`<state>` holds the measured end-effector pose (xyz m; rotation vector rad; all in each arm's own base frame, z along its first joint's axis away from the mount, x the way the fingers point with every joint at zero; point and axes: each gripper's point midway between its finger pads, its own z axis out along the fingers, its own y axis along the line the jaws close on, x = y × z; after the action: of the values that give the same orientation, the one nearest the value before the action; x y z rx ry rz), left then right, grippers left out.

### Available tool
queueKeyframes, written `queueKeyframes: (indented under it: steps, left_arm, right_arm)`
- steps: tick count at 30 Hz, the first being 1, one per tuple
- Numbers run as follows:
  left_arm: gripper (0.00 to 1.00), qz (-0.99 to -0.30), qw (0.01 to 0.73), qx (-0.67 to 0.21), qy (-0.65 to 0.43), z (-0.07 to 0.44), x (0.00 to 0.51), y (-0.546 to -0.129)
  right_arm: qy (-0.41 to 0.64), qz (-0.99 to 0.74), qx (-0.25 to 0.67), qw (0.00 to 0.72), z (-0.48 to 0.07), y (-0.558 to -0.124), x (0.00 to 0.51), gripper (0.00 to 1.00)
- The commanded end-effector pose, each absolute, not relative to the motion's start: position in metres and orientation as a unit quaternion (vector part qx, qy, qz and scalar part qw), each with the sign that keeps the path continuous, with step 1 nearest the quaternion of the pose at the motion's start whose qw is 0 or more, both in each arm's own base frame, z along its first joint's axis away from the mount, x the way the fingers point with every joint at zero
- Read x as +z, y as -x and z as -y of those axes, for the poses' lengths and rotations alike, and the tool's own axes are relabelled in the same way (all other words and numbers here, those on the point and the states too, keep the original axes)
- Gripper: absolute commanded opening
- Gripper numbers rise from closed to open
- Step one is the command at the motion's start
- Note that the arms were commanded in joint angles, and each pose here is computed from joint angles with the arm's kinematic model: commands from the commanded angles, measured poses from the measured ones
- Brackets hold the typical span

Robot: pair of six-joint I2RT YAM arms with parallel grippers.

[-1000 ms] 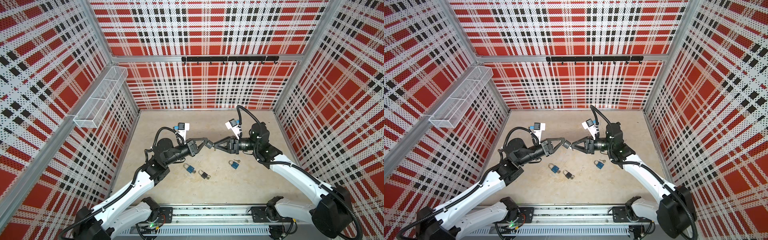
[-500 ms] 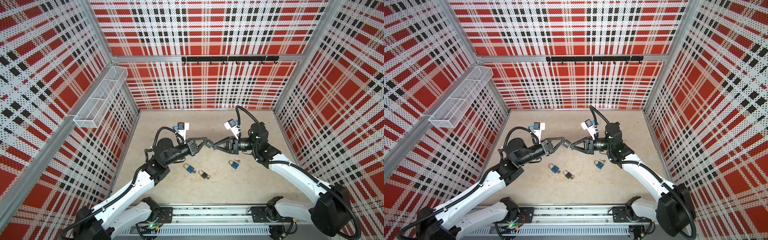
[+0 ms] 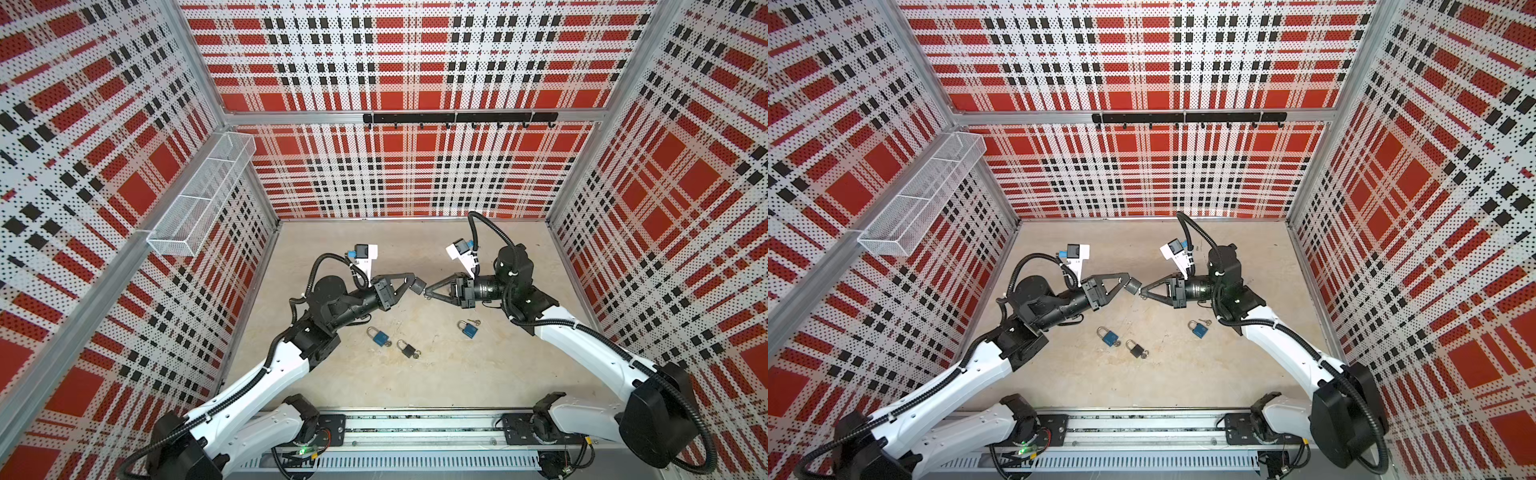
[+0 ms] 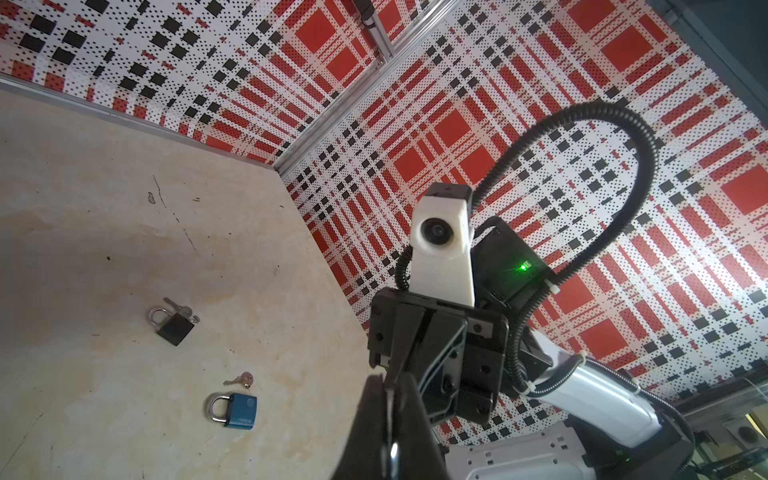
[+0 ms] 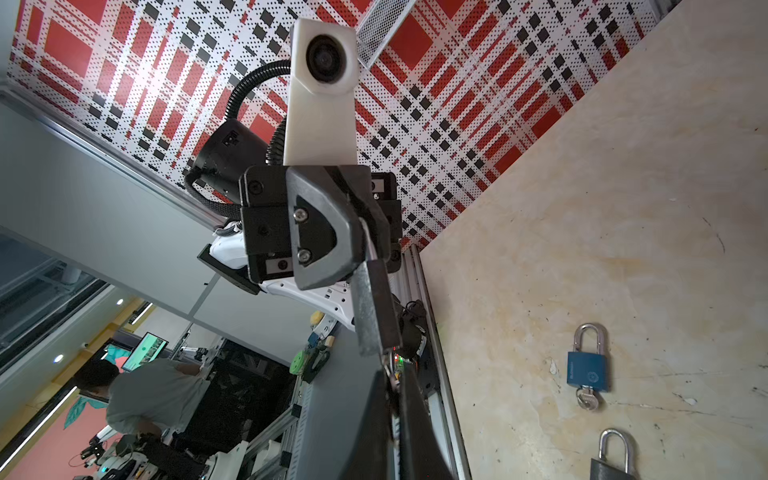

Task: Lock with the key

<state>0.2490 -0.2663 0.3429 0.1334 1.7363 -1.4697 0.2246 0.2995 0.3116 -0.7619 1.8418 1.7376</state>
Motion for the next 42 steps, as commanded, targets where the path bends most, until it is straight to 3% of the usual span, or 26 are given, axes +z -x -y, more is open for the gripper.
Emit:
queueKeyframes:
  steps: [1, 21, 33, 42]
  left_arm:
    - [0.0, -0.665, 0.445, -0.598, -0.05, 0.262, 0.369, -0.252]
    - [0.0, -0.657, 0.472, -0.588, -0.007, 0.206, 0.373, -0.273]
    - [0.0, -0.792, 0.363, -0.49, -0.025, 0.253, 0.237, -0.288]
    - [0.0, -0.844, 0.301, -0.432, -0.105, 0.315, 0.174, -0.311]
  right_arm:
    - [0.305, -0.652, 0.642, 0.263, -0.303, -0.22, 0.323, 0.0]
    - [0.277, -0.678, 0.623, 0.275, -0.286, -0.219, 0.308, 0.0]
    - [0.148, -0.739, 0.569, 0.328, -0.214, -0.275, 0.286, 0.0]
    - [0.135, -0.754, 0.552, 0.33, -0.204, -0.279, 0.274, 0.0]
